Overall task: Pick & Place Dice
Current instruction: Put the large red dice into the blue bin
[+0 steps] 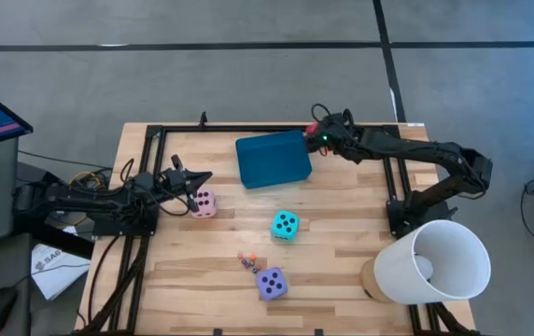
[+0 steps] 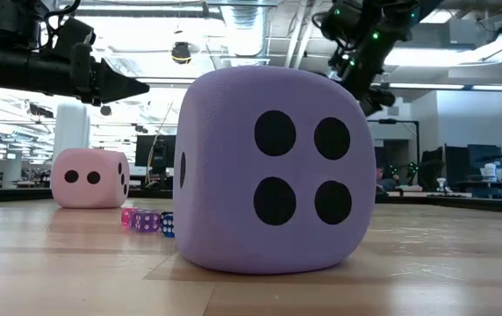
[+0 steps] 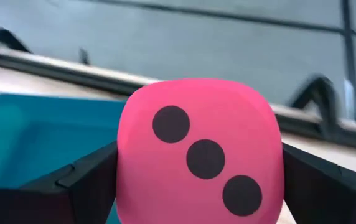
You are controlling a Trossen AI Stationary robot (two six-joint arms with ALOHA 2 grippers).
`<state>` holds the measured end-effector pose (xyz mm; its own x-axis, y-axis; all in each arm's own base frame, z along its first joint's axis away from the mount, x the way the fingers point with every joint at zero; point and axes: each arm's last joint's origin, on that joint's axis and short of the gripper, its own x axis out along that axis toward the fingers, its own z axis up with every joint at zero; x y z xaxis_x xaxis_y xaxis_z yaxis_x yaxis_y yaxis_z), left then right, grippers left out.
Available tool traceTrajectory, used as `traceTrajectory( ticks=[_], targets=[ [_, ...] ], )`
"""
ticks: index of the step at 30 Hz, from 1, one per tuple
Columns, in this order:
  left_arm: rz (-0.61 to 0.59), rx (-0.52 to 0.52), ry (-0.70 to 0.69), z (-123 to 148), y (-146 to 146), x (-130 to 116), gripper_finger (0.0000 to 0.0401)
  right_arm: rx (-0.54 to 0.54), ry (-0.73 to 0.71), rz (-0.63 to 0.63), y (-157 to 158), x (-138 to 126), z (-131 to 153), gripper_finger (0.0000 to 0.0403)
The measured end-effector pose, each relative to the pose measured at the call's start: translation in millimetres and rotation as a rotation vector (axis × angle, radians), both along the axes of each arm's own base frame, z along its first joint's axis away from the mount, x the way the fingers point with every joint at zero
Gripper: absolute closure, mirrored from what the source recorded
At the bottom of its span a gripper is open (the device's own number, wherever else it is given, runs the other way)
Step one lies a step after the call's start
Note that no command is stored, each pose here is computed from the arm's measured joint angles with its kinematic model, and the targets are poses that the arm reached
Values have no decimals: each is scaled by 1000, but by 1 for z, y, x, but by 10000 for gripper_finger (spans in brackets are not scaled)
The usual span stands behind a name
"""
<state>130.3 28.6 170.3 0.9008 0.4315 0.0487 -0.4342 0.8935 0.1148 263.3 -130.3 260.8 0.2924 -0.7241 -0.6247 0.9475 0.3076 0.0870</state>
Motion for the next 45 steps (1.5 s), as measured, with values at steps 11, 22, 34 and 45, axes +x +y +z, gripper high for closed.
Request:
traceTrajectory(
  ticks=[11,22,34,45],
  targets=[
    [3,0,0,0,0,0,395,-51,-122,55,4,12,9,35],
    [3,0,0,0,0,0,395,-55,-175,113,17,21,12,35],
    [-2,0,0,0,0,0,395,22,-179,257,6,73,-38,35],
    [-3,0,-2,0,0,0,395,111,31,232,-14,89,-39,35]
  ],
)
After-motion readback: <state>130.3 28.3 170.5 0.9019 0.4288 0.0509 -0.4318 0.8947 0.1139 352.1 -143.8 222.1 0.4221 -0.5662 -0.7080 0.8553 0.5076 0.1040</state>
